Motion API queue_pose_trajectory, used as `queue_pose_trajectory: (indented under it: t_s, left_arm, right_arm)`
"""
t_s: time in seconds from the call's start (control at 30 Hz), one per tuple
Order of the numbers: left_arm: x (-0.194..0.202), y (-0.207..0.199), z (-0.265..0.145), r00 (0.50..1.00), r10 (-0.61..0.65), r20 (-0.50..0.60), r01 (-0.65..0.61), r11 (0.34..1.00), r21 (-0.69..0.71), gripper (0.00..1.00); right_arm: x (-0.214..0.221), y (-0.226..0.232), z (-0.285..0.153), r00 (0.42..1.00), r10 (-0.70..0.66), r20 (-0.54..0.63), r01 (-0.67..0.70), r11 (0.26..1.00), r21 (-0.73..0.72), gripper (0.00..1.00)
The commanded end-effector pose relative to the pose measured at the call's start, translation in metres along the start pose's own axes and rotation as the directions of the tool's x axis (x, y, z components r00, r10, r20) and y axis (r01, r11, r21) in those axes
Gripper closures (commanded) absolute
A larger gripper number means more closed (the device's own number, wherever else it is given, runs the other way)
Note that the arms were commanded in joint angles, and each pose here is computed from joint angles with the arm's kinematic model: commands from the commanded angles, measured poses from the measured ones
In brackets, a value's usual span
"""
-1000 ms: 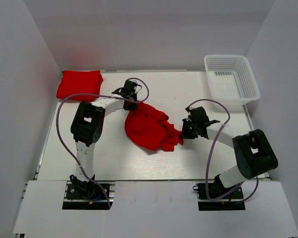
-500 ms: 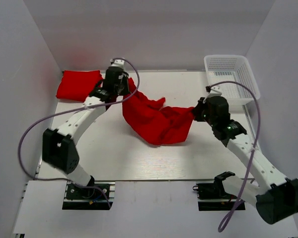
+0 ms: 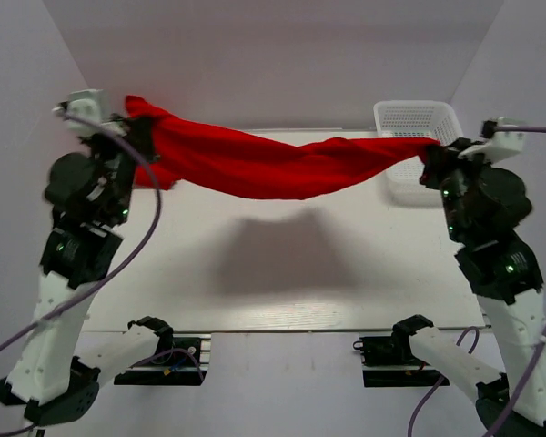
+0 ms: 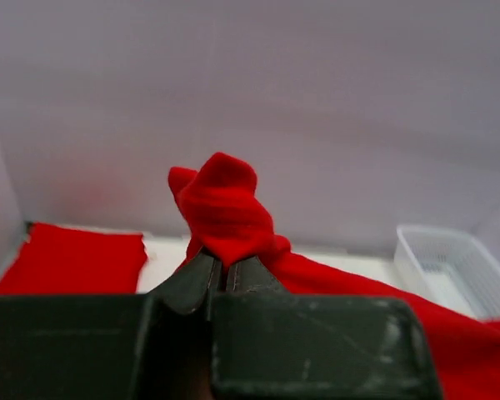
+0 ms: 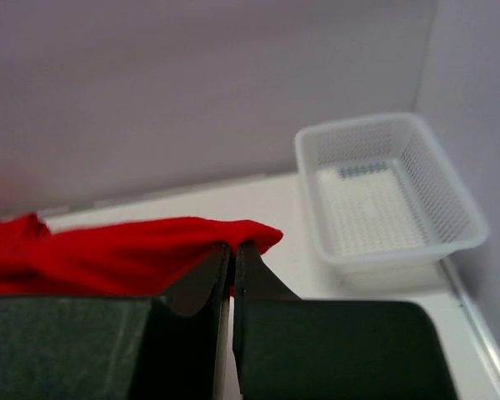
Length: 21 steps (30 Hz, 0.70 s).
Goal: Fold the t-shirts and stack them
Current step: Flatten out the tshirt
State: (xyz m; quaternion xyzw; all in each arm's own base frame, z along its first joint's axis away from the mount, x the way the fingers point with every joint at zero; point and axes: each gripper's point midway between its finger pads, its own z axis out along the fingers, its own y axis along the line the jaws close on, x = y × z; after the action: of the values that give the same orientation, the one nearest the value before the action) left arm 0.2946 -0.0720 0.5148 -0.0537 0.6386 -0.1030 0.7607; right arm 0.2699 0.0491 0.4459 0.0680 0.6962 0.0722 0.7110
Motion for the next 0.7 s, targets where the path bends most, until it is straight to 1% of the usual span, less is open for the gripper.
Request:
queue_pose_trajectory:
  t_s: [0.0,0.03,0.1,0.13,0.17,0.23,0.33,0.4,0.43,0.5,0.53,0.57,0.6,0.63,0.67]
  left_arm:
    - [-0.06,0.034,-0.041,0.991,0.015,0.135,0.001,0.993,-0.12,1.0]
    - [-0.076,0.038,-0.051,0.985,0.0,0.172,0.023,0.991,-0.13,1.0]
    - [-0.086,0.049,-0.065,0.981,0.004,0.193,0.028,0.986,-0.164,1.0]
    - [-0.1,0.052,-0.077,0.973,-0.012,0.229,0.049,0.986,-0.157,1.0]
    - [-0.098,0.051,-0.079,0.977,-0.005,0.213,0.038,0.988,-0.152,1.0]
    - [-0.106,0.052,-0.089,0.973,-0.025,0.229,0.058,0.989,-0.137,1.0]
    - [-0.104,0.054,-0.091,0.977,-0.025,0.212,0.057,0.988,-0.145,1.0]
    - [-0.078,0.052,-0.073,0.99,-0.038,0.135,0.061,0.984,-0.17,1.0]
    - [-0.06,0.051,-0.063,0.994,-0.057,0.095,0.074,0.979,-0.189,1.0]
    - [-0.023,0.054,-0.049,0.995,-0.095,0.004,0.093,0.965,-0.246,1.0]
    - [0.015,0.055,-0.034,0.993,-0.094,-0.077,0.068,0.954,-0.294,1.0]
    - [0.036,0.052,-0.026,0.983,-0.146,-0.112,0.104,0.943,-0.315,1.0]
    - [0.059,0.056,-0.02,0.975,-0.159,-0.156,0.096,0.932,-0.35,1.0]
    - [0.097,0.057,-0.015,0.958,-0.155,-0.242,0.057,0.928,-0.369,1.0]
    - [0.132,0.056,-0.004,0.934,-0.155,-0.321,0.016,0.918,-0.396,1.0]
  right_arm:
    - [-0.066,-0.036,-0.037,0.986,-0.009,0.167,-0.016,0.989,0.146,1.0]
    - [-0.084,-0.04,-0.048,0.977,0.011,0.212,-0.044,0.987,0.153,1.0]
    - [-0.1,-0.049,-0.063,0.964,0.031,0.266,-0.078,0.982,0.17,1.0]
    - [-0.116,-0.051,-0.073,0.95,0.046,0.308,-0.099,0.982,0.159,1.0]
    - [-0.12,-0.051,-0.077,0.946,0.051,0.319,-0.104,0.983,0.153,1.0]
    - [-0.134,-0.051,-0.087,0.937,0.045,0.347,-0.098,0.986,0.136,1.0]
    - [-0.132,-0.051,-0.082,0.944,0.035,0.327,-0.09,0.984,0.155,1.0]
    - [-0.119,-0.049,-0.07,0.957,0.039,0.286,-0.09,0.982,0.166,1.0]
    - [-0.101,-0.046,-0.055,0.971,0.02,0.238,-0.066,0.98,0.186,1.0]
    - [-0.084,-0.045,-0.042,0.979,0.039,0.2,-0.081,0.976,0.202,1.0]
    - [-0.057,-0.044,-0.026,0.99,0.013,0.138,-0.044,0.973,0.225,1.0]
    - [-0.041,-0.042,-0.01,0.995,0.002,0.099,-0.027,0.969,0.247,1.0]
    - [-0.034,-0.04,-0.002,0.995,0.014,0.095,-0.037,0.968,0.247,1.0]
    - [0.002,-0.037,0.018,1.0,-0.017,0.018,0.012,0.967,0.255,1.0]
    - [0.022,-0.031,0.034,0.999,-0.031,-0.031,0.038,0.97,0.242,1.0]
